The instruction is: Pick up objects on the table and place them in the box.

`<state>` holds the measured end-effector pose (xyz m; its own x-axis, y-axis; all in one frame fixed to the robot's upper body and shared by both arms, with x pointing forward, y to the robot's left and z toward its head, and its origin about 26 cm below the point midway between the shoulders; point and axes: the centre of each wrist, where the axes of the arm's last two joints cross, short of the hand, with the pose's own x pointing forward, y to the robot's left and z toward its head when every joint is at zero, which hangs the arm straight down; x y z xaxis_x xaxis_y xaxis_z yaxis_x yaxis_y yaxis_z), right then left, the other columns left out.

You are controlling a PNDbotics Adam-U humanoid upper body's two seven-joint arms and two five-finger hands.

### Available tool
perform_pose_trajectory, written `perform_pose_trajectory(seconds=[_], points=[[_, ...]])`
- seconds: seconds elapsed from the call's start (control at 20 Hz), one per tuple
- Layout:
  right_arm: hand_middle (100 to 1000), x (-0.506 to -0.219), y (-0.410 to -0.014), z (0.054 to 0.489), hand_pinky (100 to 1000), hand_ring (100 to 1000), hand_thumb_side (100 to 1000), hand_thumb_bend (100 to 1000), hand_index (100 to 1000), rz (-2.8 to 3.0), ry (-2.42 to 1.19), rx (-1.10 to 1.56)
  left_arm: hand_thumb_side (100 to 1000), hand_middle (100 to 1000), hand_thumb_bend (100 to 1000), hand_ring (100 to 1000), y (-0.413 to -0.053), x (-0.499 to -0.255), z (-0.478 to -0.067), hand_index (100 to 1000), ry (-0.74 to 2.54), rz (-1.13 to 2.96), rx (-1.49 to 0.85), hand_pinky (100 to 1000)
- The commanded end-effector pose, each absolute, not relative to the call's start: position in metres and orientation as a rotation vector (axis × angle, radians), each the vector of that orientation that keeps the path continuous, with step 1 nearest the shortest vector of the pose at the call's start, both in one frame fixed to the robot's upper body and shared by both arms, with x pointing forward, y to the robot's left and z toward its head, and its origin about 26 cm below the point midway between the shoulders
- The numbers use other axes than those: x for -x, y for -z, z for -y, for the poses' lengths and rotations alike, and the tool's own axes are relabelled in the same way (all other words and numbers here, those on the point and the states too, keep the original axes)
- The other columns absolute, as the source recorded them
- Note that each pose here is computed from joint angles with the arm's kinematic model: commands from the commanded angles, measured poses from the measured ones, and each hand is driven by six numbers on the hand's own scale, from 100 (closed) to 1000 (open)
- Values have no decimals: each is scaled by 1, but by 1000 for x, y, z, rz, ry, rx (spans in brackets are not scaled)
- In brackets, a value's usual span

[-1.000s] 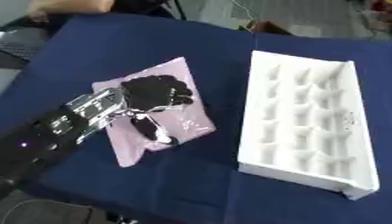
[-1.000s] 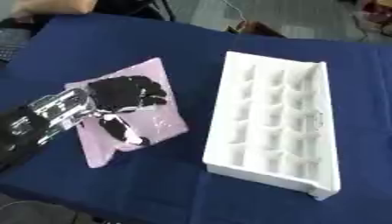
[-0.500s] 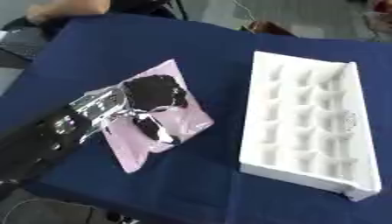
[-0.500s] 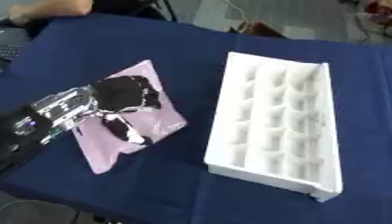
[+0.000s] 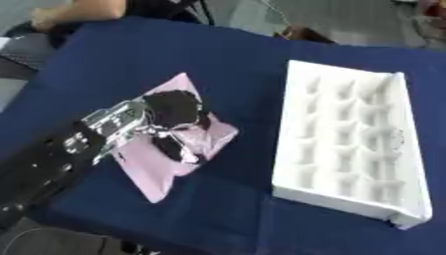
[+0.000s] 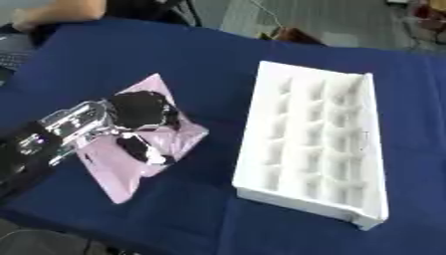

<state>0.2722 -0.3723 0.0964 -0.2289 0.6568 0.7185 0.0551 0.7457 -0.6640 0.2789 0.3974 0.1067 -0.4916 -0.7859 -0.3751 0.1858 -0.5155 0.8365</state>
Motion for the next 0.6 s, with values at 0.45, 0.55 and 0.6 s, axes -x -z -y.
perform_pose_trajectory(seconds=[0.45, 0.55, 0.6], points=[[769, -273, -102, 373, 588, 660, 780, 100, 917, 1751, -621, 577, 295, 483, 305, 463, -36, -268, -404, 622, 2068, 842, -813, 617], [769, -273, -102, 373, 588, 660, 780, 100, 917, 1750, -621, 577, 278, 471, 276, 448, -33, -268, -402, 607, 2053, 876, -816, 606], [769, -273, -102, 374, 588, 660, 780, 100, 917, 1750, -620, 577, 245, 432, 150, 390, -31, -268, -401, 563, 2042, 898, -820, 547]])
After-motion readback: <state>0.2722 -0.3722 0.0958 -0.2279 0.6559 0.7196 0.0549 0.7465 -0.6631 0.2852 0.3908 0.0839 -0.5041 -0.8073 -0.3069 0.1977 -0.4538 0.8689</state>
